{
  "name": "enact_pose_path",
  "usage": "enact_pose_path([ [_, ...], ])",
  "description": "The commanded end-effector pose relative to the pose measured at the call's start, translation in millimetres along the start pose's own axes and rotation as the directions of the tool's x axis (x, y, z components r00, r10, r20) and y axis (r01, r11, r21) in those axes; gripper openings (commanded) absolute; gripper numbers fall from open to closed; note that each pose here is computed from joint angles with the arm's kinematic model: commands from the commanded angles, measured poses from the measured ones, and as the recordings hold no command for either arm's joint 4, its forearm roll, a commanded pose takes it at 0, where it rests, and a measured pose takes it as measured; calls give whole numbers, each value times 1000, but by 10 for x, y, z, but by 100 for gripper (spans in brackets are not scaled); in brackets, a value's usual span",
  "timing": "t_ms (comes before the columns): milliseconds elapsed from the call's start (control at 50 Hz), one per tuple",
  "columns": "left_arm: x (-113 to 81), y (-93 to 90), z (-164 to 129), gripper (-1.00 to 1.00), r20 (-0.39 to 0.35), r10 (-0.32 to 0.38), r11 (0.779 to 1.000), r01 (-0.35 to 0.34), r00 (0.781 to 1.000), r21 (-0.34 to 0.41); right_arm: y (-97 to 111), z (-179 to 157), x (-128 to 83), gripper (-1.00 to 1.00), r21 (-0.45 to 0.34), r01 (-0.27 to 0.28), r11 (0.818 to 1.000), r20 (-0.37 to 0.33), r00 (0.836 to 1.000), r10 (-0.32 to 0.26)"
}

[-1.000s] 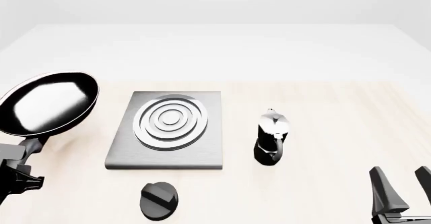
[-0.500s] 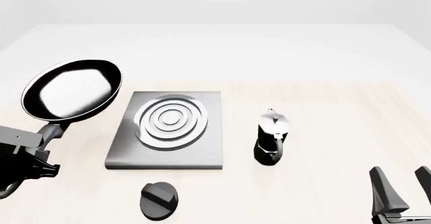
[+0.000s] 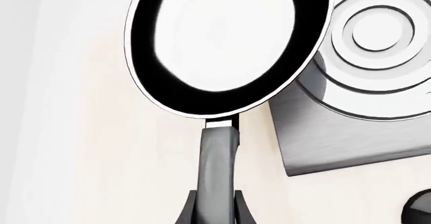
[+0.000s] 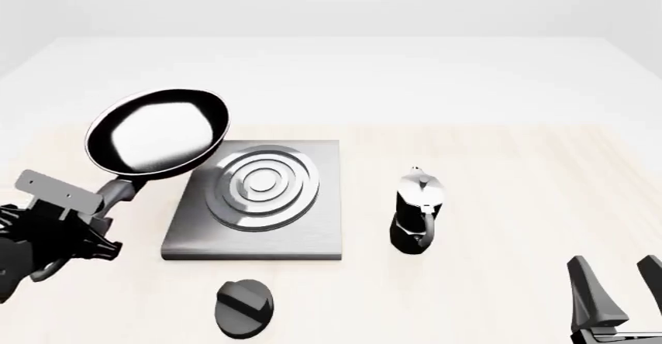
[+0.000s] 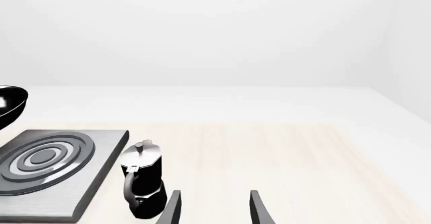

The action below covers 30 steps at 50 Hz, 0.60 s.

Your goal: Turn on the stove and put the frying pan on it.

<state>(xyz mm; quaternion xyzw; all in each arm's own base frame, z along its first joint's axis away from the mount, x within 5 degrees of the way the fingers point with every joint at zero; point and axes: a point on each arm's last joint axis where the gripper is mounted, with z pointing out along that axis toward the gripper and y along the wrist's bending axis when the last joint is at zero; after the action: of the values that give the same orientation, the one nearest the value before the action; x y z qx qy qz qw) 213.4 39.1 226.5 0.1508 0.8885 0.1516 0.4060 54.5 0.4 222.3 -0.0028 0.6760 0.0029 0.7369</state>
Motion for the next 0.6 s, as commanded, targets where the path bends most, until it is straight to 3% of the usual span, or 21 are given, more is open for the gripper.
enact_pose_path([
  [20,-205,-50,34,-100,54,-15,999,13,998,35,0,0,0,100,0,0,1000,0,1000,0],
  [600,-436,-318,61,-100,89,93,985,-105,992,141,0,0,0,100,0,0,1000,0,1000,0],
])
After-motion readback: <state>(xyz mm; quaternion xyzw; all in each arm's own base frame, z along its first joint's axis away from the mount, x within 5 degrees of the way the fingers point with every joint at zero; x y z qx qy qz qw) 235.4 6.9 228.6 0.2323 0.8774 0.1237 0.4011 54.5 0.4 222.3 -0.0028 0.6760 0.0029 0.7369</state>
